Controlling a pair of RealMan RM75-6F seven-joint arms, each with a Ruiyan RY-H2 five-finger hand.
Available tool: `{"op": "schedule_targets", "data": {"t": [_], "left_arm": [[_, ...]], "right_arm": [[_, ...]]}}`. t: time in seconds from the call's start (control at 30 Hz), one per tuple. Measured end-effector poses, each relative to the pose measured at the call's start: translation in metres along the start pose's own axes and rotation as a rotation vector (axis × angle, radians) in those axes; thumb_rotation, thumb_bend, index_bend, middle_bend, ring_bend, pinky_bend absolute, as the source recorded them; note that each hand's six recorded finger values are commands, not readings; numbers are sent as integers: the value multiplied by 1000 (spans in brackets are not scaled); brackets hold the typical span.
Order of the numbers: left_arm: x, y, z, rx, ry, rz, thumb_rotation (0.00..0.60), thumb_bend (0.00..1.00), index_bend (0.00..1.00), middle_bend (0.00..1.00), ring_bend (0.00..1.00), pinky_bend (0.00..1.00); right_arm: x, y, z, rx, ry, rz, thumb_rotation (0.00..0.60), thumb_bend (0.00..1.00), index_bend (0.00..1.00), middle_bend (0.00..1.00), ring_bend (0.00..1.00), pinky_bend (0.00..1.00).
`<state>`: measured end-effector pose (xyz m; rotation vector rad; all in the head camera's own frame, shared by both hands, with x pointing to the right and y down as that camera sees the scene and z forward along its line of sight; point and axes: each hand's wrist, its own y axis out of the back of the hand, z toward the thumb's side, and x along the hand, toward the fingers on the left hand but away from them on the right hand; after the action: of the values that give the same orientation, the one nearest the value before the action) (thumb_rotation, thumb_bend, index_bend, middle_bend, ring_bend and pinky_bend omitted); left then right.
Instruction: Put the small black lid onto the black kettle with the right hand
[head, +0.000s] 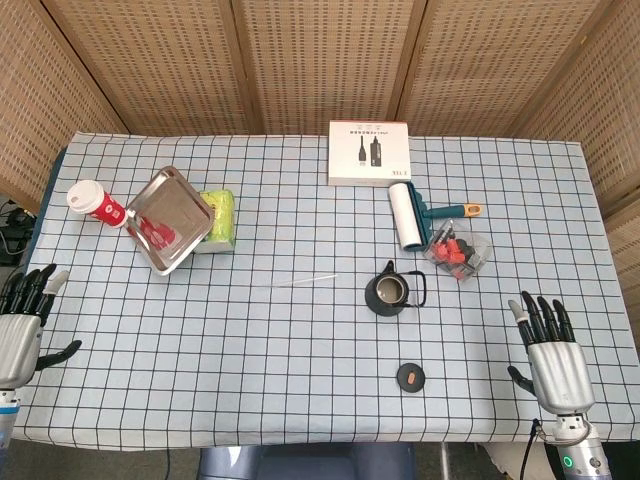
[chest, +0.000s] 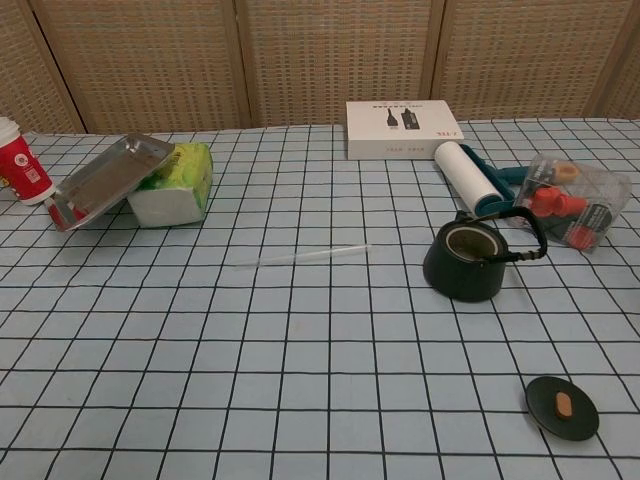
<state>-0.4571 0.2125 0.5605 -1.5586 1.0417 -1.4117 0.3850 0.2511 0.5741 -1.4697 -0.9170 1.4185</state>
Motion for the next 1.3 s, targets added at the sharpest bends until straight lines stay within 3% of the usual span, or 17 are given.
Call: {"op": "schedule_targets", "data": {"t": [0.73,1.03,1.3], "left_arm": [[1,1,-1,-1,5,6,600,40,0,0,0,0],[0,3,-2,1,15,13,600,39,0,0,0,0],[2,4,-2,3,23,20,600,39,0,0,0,0]], "right_arm": [[3,-5,13,-23,53,29,600,167,23,0,0,0],[2,-8,25,-83,139,47,600,169,90,32,17,26],[-8,-12,45,-160,272,88,600,169,173,519,534,394]]}}
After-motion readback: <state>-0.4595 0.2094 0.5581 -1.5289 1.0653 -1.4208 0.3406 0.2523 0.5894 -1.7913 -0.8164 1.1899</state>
